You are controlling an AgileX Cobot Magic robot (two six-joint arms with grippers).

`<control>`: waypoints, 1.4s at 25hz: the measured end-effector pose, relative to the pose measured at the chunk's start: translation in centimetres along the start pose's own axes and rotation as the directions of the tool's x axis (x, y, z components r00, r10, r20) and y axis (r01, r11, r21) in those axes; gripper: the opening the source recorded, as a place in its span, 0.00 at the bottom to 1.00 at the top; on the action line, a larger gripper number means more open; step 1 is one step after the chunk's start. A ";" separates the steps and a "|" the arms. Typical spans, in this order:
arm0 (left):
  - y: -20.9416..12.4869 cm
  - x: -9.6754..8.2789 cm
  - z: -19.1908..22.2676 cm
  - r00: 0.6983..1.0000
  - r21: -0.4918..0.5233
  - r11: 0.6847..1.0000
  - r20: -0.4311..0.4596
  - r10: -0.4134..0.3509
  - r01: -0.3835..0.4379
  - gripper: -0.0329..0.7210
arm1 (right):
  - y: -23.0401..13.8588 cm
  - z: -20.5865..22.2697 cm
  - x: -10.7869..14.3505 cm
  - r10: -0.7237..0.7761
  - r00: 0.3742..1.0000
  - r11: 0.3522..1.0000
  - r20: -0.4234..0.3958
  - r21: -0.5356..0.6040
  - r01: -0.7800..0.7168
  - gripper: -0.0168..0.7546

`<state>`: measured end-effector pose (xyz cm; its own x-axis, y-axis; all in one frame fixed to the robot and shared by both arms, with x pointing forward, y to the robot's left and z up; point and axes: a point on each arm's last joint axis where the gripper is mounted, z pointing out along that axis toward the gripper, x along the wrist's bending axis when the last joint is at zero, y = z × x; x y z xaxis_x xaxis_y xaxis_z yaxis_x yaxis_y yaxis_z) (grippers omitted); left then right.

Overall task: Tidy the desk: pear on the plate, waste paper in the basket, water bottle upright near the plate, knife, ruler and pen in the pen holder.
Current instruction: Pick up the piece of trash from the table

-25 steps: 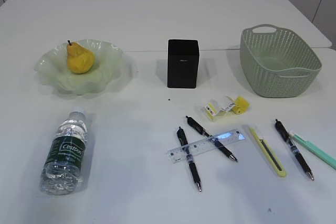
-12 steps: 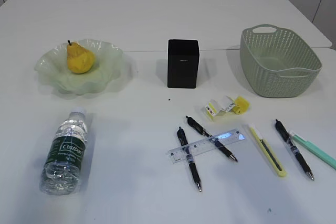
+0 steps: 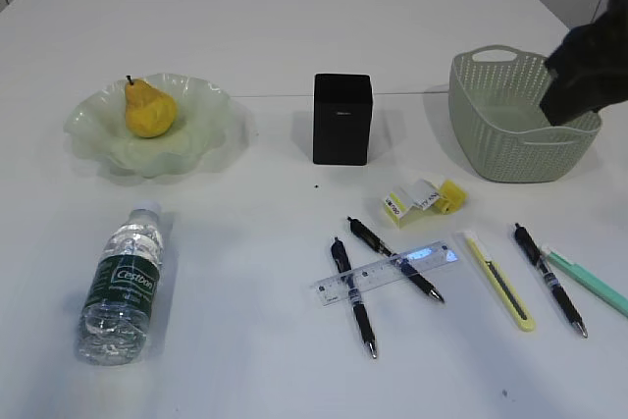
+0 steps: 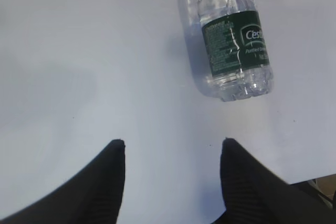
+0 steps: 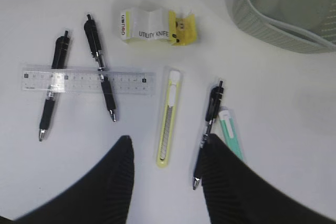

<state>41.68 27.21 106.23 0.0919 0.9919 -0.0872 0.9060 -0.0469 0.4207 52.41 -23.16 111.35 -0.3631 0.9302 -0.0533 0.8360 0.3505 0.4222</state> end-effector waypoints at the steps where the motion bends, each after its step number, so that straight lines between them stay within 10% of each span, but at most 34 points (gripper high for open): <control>1: 0.0 0.0 0.0 1.000 0.000 1.000 0.000 0.000 0.000 0.58 | 0.8 0.5 0.0 0.009 1.000 1.000 -0.018 0.010 -0.008 0.44; 14: 0.0 0.0 0.0 1.000 0.004 1.000 0.000 0.000 0.000 0.58 | 6.9 8.3 -0.4 0.107 0.990 0.984 -0.091 0.149 -0.093 0.45; 27: -0.2 0.0 0.0 1.000 0.017 1.000 -0.001 0.000 0.000 0.58 | 8.4 16.9 -0.7 0.106 0.989 0.965 -0.103 0.249 -0.078 0.78; 35: -0.2 0.0 0.0 1.000 0.020 1.000 -0.001 0.000 0.000 0.58 | 8.1 20.1 -0.7 0.114 0.988 0.952 -0.105 0.296 -0.078 0.82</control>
<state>41.51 27.23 106.15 0.0917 0.9921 -0.0862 0.9140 -0.0495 0.4027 67.69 -18.82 96.60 -0.3067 0.9474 0.0910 0.9460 0.2930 0.1384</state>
